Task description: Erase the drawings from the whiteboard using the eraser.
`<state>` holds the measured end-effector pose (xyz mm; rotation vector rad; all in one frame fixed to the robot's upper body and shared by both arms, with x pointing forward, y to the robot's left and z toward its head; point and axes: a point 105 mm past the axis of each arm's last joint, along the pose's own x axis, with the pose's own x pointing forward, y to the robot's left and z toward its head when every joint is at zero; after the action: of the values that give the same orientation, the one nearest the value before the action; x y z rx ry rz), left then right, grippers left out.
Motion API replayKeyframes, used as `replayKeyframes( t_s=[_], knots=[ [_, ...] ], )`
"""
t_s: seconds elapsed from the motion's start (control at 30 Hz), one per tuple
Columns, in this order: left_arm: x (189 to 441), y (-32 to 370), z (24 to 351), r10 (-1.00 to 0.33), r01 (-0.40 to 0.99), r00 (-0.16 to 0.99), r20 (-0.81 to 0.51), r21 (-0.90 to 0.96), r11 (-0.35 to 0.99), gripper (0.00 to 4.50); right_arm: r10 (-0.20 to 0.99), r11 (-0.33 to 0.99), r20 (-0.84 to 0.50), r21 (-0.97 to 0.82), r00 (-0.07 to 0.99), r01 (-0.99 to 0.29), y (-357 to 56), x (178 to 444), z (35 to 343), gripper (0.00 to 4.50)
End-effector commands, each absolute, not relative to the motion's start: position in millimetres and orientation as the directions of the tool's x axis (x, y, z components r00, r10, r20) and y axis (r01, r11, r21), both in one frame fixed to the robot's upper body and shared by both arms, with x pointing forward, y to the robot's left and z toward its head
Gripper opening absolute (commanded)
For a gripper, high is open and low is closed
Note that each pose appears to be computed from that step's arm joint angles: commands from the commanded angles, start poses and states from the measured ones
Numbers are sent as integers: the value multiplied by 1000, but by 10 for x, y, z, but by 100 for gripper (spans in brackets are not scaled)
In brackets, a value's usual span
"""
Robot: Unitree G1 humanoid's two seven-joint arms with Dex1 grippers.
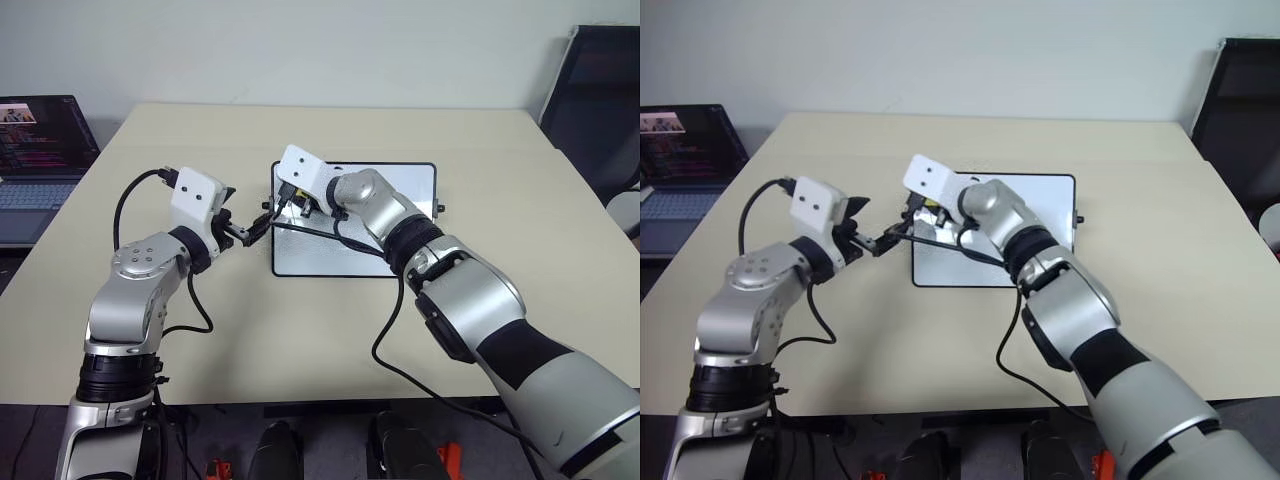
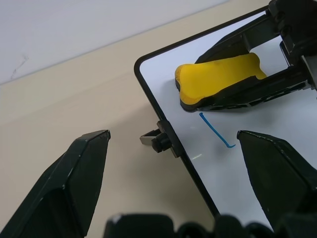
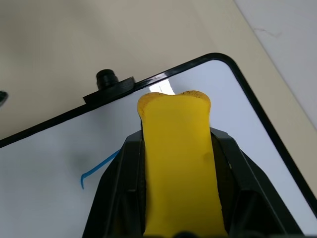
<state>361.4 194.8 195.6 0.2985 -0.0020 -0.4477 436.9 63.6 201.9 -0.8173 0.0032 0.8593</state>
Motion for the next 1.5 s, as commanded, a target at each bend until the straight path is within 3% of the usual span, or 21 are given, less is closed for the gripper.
replayKeyframes(
  t_s=[0.03, 0.5, 0.7, 0.83, 0.93, 1.13, 1.5],
  knots=[
    [3600, 1931, 2085, -431, 417, 902, -22, 307, 856, 450, 645, 445, -218, -673, 732, -592, 574, 4449, 2256, 133],
    [3647, 1903, 2050, -453, 443, 891, -35, 288, 849, 450, 568, 433, -326, -662, 756, -612, -45, 4597, 1938, 133],
    [3655, 1899, 2035, -463, 455, 886, -41, 277, 847, 450, 639, 483, -224, -627, 736, -611, 8, 4539, 2136, 133],
    [3609, 1944, 2001, -463, 458, 885, -46, 263, 849, 450, 735, 524, -68, -574, 675, -629, 28, 4349, 2401, 133],
    [3495, 2031, 1932, -469, 467, 882, -53, 243, 851, 450, 821, 512, 53, -507, 568, -693, -35, 3891, 2471, 133],
    [3220, 2097, 1831, -527, 522, 849, -46, 226, 822, 450, 825, 517, 26, -436, 564, -737, -363, 3304, 2154, 133],
    [3095, 2153, 1707, -514, 515, 856, -52, 183, 838, 450, 771, 611, 54, -348, 635, -712, -499, 3104, 1913, 133]
  ],
)
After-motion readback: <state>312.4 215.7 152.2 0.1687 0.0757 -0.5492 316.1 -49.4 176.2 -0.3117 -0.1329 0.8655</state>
